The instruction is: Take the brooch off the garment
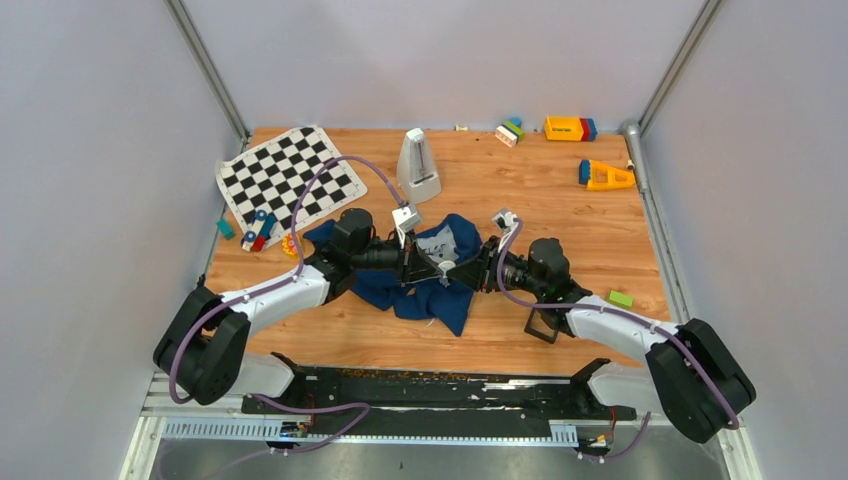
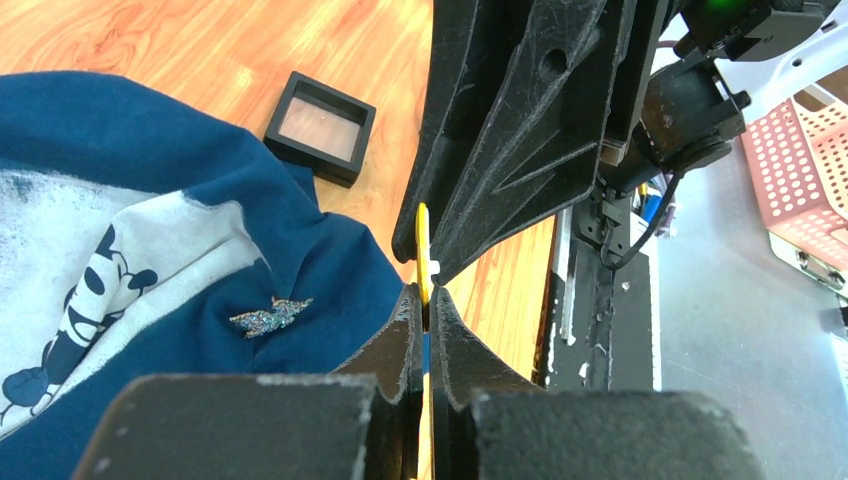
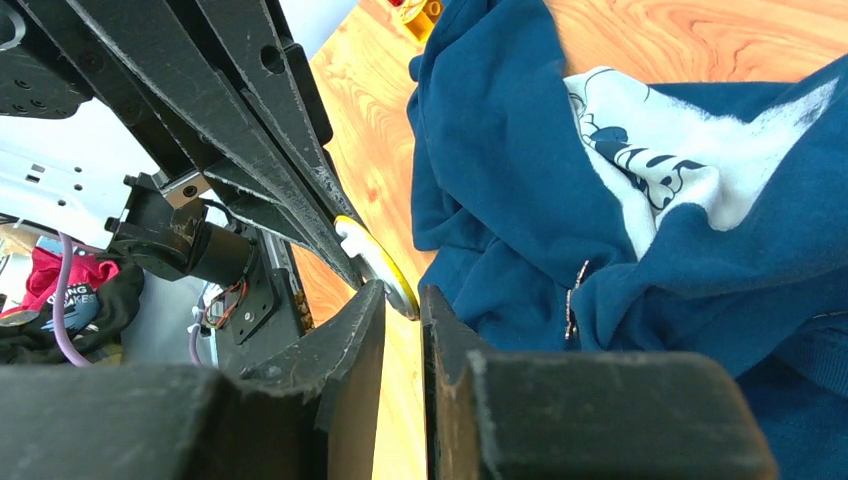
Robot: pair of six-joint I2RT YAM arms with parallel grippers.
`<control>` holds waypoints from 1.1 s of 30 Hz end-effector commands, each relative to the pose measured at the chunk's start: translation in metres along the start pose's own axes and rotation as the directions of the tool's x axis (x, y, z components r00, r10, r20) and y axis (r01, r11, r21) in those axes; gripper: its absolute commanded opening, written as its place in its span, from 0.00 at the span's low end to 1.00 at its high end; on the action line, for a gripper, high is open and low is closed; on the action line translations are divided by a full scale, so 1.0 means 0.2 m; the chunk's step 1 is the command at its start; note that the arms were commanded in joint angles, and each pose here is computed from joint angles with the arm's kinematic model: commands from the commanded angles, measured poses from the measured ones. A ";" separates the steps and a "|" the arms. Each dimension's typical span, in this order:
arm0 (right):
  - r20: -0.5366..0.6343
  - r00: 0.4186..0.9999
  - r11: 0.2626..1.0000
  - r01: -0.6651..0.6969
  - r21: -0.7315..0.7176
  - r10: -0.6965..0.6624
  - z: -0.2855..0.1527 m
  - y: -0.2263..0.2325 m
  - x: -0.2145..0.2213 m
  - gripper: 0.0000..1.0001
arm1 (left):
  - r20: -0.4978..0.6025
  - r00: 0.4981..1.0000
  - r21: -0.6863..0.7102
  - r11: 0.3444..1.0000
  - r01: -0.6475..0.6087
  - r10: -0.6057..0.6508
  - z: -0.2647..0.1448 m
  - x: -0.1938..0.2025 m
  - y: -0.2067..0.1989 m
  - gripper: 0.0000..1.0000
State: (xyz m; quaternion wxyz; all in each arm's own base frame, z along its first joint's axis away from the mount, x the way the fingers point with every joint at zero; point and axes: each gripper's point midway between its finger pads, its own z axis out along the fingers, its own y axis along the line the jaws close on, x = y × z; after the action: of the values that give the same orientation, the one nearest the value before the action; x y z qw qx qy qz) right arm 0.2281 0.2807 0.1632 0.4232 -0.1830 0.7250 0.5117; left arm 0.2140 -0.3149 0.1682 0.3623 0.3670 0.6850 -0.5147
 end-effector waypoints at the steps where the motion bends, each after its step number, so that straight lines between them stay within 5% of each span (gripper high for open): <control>1: 0.062 0.998 1.000 0.014 -0.014 -0.013 0.04 0.04 -0.14 0.19 | 0.003 0.998 0.114 0.991 -0.068 0.068 0.05 -0.06 -0.14 0.00; 33: 0.125 0.988 0.993 -0.099 0.064 0.091 0.00 -0.07 -0.18 0.18 | -0.003 0.998 0.101 0.992 -0.068 0.069 0.07 -0.04 -0.13 0.00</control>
State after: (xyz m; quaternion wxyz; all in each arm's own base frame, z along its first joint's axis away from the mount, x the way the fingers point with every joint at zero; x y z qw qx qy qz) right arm 0.2359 0.2759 0.1569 0.3917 -0.1326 0.7486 0.5182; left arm 0.2194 -0.3183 0.1615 0.3706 0.3701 0.6929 -0.4955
